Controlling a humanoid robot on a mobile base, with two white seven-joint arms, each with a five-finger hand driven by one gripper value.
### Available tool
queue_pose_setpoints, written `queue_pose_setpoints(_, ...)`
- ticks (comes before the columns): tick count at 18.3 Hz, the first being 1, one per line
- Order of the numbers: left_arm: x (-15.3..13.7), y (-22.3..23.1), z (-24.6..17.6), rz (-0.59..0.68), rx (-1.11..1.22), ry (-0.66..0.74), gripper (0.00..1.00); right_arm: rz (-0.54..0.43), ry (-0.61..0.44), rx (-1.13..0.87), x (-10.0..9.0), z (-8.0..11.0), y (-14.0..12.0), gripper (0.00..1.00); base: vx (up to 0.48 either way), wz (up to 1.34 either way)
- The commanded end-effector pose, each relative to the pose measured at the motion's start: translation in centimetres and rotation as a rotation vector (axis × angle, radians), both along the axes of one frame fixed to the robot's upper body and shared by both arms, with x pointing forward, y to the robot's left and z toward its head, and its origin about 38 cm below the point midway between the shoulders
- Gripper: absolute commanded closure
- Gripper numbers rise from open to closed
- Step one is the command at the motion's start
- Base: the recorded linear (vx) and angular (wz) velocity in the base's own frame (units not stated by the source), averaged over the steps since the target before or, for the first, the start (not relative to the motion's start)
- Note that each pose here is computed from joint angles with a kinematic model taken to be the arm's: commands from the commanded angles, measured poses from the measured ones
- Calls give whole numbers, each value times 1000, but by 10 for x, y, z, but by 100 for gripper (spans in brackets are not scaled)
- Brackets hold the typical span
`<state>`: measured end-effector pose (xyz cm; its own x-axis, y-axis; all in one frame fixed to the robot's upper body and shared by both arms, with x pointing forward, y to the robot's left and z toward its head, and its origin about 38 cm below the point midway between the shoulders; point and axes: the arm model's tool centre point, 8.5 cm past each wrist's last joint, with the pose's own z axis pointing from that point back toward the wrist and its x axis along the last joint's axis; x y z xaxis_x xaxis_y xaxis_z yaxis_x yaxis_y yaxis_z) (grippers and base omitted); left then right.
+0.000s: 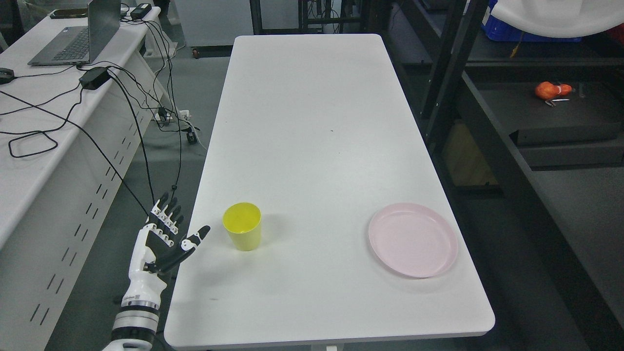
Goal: Place yellow IKEA cup on middle right shelf
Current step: 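Reach the left hand toward the yellow cup on the table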
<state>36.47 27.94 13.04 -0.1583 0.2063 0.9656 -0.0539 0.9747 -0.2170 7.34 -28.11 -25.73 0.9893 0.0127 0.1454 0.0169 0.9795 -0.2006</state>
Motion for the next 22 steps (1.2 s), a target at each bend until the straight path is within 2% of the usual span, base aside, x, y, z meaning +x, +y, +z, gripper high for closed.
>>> queue_pose_setpoints(1, 5, 2, 12, -3, 12, -30, 2, -8, 14, -12, -9, 0, -10, 1, 0, 0)
queue_pose_setpoints(4, 6, 3, 9, 0, 11, -22, 2, -8, 14, -12, -9, 0, -10, 1, 0, 0)
queue_pose_setpoints(7, 19, 4, -4, -3, -7, 16, 2, -8, 14, -12, -9, 0, -10, 1, 0, 0)
queue_pose_setpoints(11, 42, -26, 1, -196, -9, -17, 2, -8, 14, -12, -9, 0, -10, 1, 0, 0)
queue_pose_setpoints(15, 35, -64, -17, -301, 27, 32, 2, -8, 14, -12, -9, 0, -10, 1, 0, 0)
queue_pose_setpoints(22, 31, -62, -38, -268, 115, 110, 2, -8, 14, -12, -9, 0, -10, 1, 0, 0)
